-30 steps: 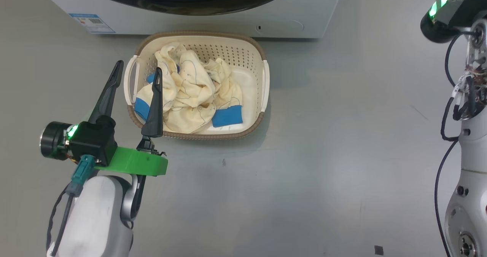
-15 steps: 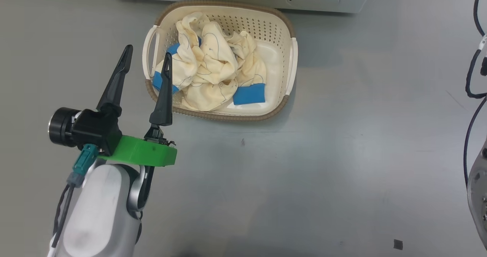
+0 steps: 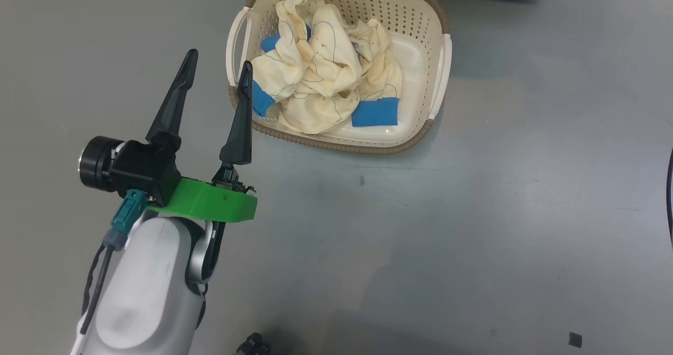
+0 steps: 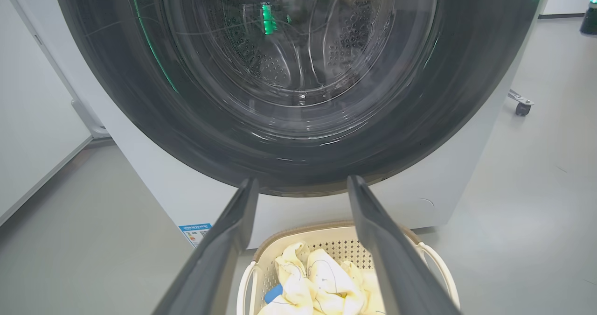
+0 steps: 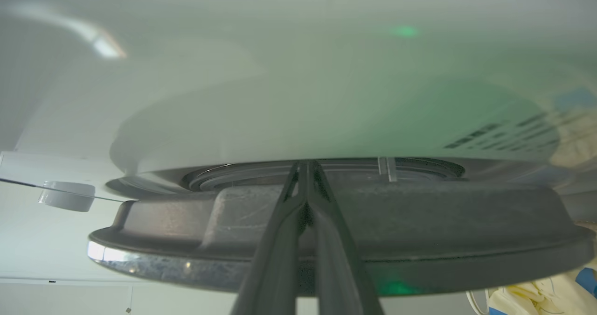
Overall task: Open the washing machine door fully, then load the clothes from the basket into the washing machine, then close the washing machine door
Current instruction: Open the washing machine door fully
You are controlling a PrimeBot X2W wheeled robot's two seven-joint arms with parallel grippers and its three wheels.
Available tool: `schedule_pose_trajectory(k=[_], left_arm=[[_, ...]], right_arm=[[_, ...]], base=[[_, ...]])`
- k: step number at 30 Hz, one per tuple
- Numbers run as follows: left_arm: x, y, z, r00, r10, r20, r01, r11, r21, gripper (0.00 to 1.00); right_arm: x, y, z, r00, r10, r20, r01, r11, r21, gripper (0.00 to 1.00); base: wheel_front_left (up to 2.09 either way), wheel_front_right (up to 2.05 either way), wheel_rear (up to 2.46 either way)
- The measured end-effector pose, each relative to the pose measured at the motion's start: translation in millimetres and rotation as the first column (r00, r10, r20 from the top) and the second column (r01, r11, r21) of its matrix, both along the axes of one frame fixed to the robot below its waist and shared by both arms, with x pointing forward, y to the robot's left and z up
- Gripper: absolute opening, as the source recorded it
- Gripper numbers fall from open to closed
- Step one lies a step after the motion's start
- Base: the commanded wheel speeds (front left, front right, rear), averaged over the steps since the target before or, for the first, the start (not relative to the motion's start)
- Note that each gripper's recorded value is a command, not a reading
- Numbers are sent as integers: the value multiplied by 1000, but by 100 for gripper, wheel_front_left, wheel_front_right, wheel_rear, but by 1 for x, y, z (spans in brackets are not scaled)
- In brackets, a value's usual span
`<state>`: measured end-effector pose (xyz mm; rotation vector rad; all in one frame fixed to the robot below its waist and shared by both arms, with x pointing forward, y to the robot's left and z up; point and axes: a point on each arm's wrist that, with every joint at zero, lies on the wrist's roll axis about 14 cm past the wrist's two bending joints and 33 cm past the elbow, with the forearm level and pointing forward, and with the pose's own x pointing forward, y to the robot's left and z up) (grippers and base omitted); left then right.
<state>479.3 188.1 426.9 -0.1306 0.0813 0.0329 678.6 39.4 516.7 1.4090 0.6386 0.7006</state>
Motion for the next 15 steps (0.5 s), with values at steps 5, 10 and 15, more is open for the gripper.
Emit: schedule_pose_trajectory(k=[5,10,15], left_arm=[[-1,4,-1,1000,11,-6,-11,1000,8,100],[-1,4,-1,1000,14,-7,-14,1000,11,100],[0,4,-1,1000,18,-6,-18,1000,14,100]], right_arm=[[2,5,-10,1000,15,-16,-16,999,-33,0],[3,7,-13,999,31,-25,-32,999,-43,0],[3,7,-14,999,40,-32,-42,998,-49,0]], base=[[0,0,0],[0,0,0],[0,0,0]])
